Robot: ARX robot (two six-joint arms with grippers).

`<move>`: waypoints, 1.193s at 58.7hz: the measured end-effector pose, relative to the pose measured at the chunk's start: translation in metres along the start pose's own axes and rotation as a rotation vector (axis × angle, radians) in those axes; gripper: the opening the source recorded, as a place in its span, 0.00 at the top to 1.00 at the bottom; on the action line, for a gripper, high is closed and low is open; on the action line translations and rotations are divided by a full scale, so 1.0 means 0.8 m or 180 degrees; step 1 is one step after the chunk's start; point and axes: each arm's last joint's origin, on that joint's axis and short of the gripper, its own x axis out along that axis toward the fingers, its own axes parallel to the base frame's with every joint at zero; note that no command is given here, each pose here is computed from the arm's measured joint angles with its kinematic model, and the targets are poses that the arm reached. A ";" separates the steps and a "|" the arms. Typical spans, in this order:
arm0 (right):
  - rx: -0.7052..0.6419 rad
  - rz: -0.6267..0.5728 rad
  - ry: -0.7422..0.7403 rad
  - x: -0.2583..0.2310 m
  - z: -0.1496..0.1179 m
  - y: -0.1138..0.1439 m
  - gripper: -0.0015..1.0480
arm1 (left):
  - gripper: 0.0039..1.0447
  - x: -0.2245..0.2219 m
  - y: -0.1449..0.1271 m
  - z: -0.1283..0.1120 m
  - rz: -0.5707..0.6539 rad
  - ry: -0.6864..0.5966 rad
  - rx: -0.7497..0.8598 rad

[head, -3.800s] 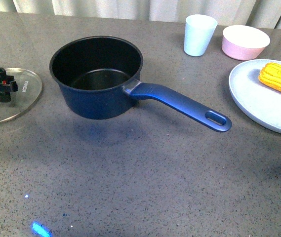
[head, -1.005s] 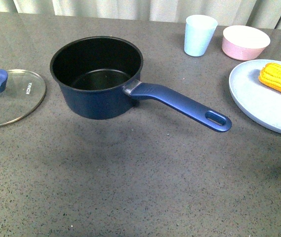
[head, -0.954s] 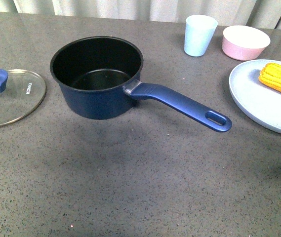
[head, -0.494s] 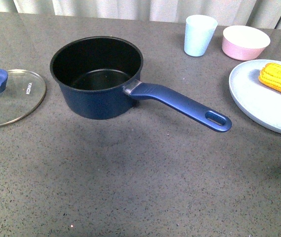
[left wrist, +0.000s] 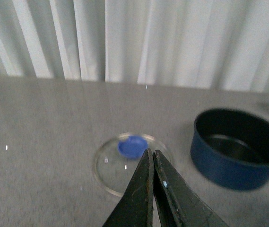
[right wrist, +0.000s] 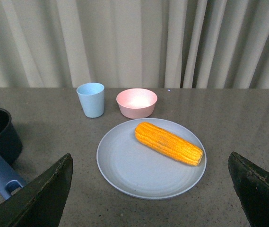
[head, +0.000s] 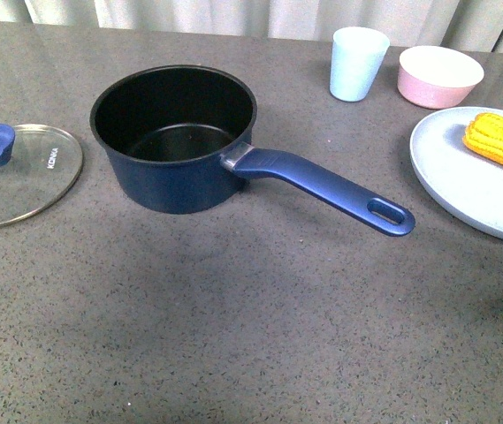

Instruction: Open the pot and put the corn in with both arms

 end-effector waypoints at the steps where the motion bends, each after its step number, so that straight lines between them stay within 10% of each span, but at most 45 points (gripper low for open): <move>1: 0.0000 0.0001 0.0000 0.000 0.000 0.000 0.09 | 0.99 0.000 0.000 0.000 0.0001 0.0002 0.0000; 30: 0.0000 0.0001 0.0000 0.000 0.000 0.000 0.09 | 0.97 0.000 0.000 -0.001 -0.0001 0.0016 -0.0004; 57: 0.0000 0.0001 0.0000 0.000 0.000 0.000 0.09 | 0.13 0.000 0.000 -0.001 -0.0001 0.0016 -0.0001; 64: 0.0008 -0.0003 0.0032 0.000 0.000 0.000 0.09 | 0.08 0.000 0.000 -0.001 -0.0001 0.0016 0.0000; 70: 0.0379 -0.0187 0.1546 0.019 -0.001 -0.014 0.09 | 0.08 0.000 0.000 -0.001 -0.0001 0.0016 0.0000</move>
